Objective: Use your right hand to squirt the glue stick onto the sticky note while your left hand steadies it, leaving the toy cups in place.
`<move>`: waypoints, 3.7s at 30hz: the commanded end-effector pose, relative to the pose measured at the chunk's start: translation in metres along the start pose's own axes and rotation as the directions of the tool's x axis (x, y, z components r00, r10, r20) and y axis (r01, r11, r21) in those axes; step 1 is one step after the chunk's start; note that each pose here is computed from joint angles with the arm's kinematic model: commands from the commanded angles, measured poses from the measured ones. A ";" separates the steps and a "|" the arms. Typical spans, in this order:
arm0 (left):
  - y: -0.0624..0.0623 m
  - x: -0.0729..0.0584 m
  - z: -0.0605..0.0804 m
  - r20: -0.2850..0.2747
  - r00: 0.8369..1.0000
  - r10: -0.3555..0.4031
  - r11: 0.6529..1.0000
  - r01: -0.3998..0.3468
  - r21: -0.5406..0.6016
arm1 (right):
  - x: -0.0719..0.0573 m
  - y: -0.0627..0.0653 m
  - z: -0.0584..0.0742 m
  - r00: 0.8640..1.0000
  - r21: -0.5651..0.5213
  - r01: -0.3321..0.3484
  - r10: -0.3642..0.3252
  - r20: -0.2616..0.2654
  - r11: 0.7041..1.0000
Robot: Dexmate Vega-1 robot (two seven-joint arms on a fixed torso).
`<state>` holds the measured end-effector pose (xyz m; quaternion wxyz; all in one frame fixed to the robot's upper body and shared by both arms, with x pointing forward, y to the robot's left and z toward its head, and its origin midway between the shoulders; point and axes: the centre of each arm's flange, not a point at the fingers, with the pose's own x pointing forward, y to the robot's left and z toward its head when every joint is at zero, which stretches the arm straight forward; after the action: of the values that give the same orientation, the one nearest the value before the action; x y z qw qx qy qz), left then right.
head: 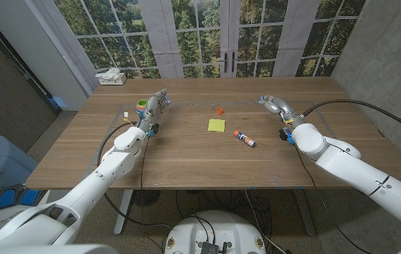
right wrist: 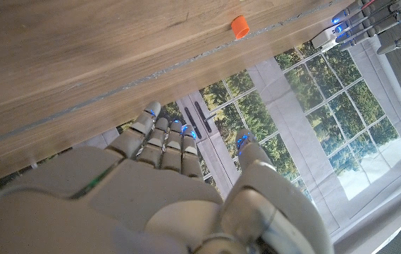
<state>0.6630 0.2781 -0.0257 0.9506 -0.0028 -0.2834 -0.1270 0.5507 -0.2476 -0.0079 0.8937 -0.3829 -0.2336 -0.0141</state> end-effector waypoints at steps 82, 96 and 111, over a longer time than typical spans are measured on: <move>-0.002 -0.008 -0.005 -0.006 0.999 -0.038 0.999 0.038 -0.016 | -0.022 0.045 0.052 0.973 -0.420 -0.216 0.159 -0.165 0.881; -0.002 -0.008 -0.005 -0.007 0.999 -0.039 0.999 0.039 -0.017 | -0.022 0.053 0.062 0.974 -0.497 -0.209 0.137 -0.178 0.842; -0.001 -0.008 -0.005 -0.005 0.999 -0.043 0.999 0.043 -0.019 | -0.018 0.065 0.071 0.962 -0.548 -0.256 0.155 -0.224 0.796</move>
<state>0.6585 0.2777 -0.0344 0.9485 -0.0051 -0.2795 -0.1489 0.5175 -0.1662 -0.0163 0.7652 -0.6332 -0.1152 -0.0160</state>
